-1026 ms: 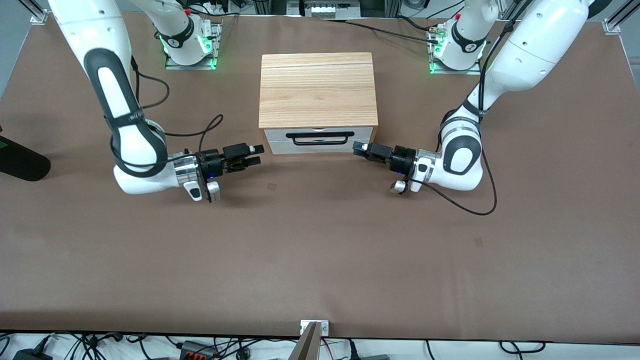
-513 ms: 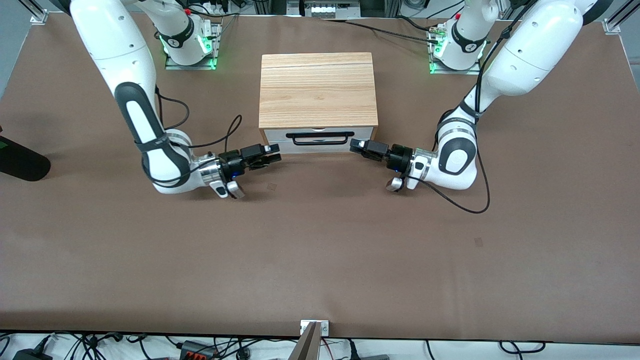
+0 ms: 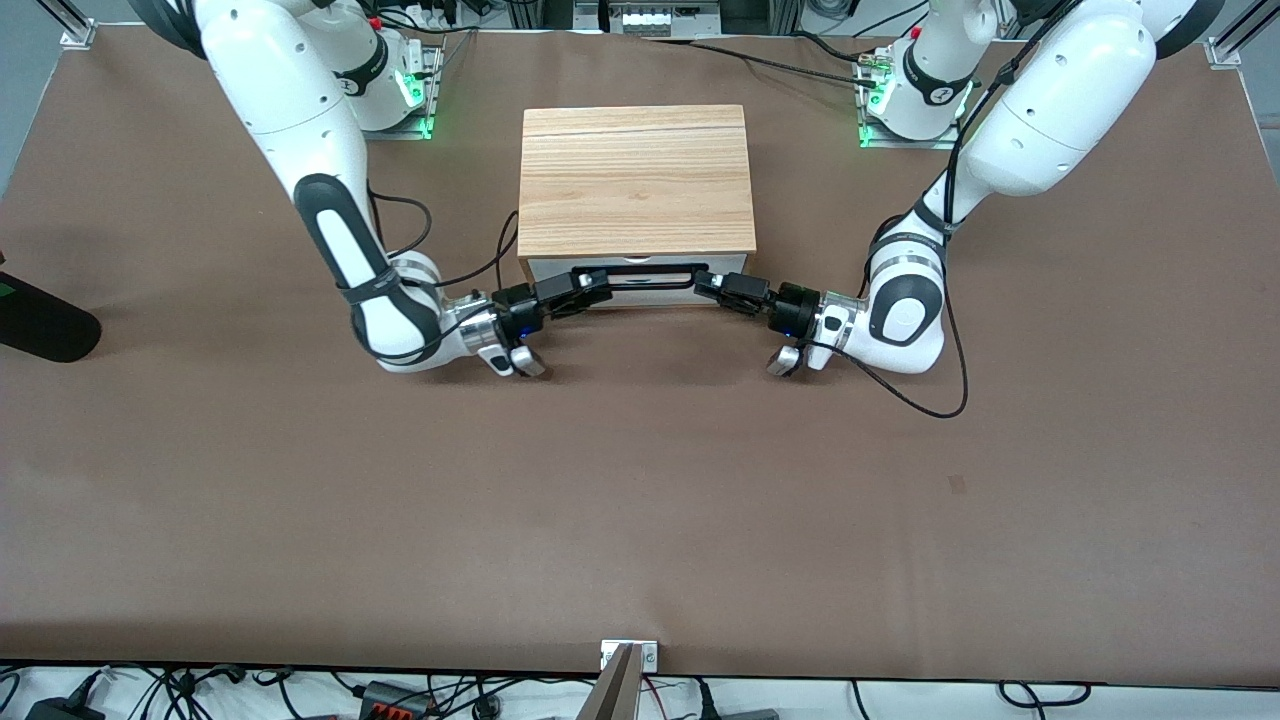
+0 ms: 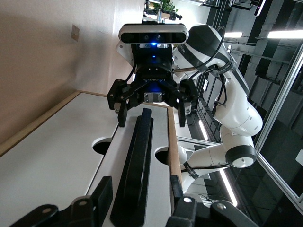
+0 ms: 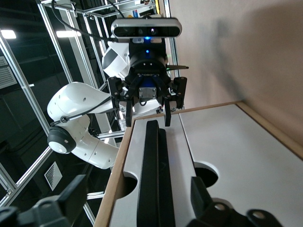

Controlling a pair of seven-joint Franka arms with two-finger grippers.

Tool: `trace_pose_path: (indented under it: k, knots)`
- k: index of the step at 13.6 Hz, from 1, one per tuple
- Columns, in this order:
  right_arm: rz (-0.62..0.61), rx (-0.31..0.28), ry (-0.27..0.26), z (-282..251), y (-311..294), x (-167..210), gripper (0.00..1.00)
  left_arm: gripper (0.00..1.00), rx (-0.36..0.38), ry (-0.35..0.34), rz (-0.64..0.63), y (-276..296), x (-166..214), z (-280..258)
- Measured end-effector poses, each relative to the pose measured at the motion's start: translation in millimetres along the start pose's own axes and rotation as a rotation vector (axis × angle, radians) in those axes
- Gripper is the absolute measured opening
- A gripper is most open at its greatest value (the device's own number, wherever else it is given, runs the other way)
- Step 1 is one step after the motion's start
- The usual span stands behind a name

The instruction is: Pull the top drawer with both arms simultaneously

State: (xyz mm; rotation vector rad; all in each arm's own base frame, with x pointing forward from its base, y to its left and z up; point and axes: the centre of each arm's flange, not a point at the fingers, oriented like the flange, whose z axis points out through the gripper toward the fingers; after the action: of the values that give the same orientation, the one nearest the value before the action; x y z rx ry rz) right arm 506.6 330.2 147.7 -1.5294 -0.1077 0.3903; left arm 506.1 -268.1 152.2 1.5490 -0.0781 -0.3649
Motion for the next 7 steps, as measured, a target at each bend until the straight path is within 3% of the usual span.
trace_pose_path:
  k: [1,2,3,4,7]
  knots:
    - [0.002,-0.001,-0.002,1.0,1.1,-0.5,0.94,0.56,-0.002,-0.004,0.001,0.5,-0.4,2.6]
    - [0.006,-0.001,0.000,-0.3,3.2,-0.9,0.85,0.49,-0.003,-0.008,0.002,1.0,-0.9,5.0]
    - [0.011,-0.002,0.003,-1.7,6.2,-1.6,0.74,0.49,-0.003,-0.011,0.002,1.2,-1.1,6.4]
    - [0.017,-0.003,0.004,-2.9,9.4,-2.3,0.74,0.43,-0.003,-0.011,0.003,1.2,-1.2,6.9]
    - [0.028,-0.004,0.009,-5.8,14.3,-4.4,0.73,0.40,-0.002,-0.011,0.011,0.5,-1.4,7.3]
